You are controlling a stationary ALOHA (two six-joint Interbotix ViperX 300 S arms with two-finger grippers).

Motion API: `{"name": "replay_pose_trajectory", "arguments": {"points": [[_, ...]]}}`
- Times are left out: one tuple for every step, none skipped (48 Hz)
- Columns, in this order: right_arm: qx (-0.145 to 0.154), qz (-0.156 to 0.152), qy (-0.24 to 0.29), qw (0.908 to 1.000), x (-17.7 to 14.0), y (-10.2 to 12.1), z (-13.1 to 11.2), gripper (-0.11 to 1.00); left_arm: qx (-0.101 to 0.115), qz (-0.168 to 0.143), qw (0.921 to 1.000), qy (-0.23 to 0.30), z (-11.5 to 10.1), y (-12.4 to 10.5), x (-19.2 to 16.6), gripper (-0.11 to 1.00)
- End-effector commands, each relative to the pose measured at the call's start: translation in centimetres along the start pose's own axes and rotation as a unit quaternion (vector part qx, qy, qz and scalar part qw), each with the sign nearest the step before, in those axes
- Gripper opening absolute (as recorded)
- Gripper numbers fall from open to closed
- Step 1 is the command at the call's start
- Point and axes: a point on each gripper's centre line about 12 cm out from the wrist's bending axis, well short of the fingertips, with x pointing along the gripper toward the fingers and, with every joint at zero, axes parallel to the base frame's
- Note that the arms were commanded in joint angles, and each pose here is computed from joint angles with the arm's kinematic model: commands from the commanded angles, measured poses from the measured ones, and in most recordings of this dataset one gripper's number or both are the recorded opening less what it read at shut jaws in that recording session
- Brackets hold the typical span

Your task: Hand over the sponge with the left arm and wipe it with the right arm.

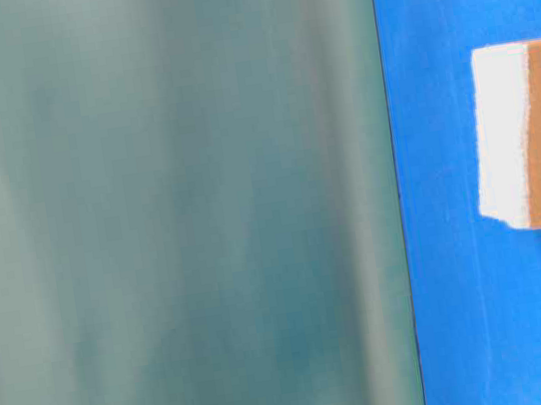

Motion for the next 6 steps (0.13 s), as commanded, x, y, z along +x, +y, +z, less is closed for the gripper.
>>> {"name": "replay_pose_trajectory", "arguments": {"points": [[-0.001, 0.003, -0.011, 0.9999, -0.07, 0.12, 0.76, 0.70, -0.001, 0.001, 1.0000, -0.004, 0.41, 0.04, 0.03, 0.88], [-0.001, 0.003, -0.010, 0.9999, -0.05, 0.12, 0.74, 0.70, -0.001, 0.001, 1.0000, -0.005, 0.43, 0.04, 0.03, 0.88], [-0.001, 0.003, -0.011, 0.9999, -0.07, 0.12, 0.76, 0.70, -0.001, 0.001, 1.0000, -0.005, 0.43, 0.04, 0.03, 0.88], [-0.001, 0.003, -0.011, 0.9999, -0.07, 0.12, 0.76, 0.70, -0.001, 0.001, 1.0000, -0.005, 0.43, 0.04, 0.03, 0.88], [-0.001, 0.003, -0.010, 0.9999, -0.05, 0.12, 0.74, 0.70, 0.000, 0.002, 1.0000, -0.005, 0.43, 0.05, 0.03, 0.88], [-0.001, 0.003, -0.010, 0.9999, -0.05, 0.12, 0.74, 0.70, 0.000, 0.002, 1.0000, -0.005, 0.43, 0.05, 0.03, 0.88]]}}
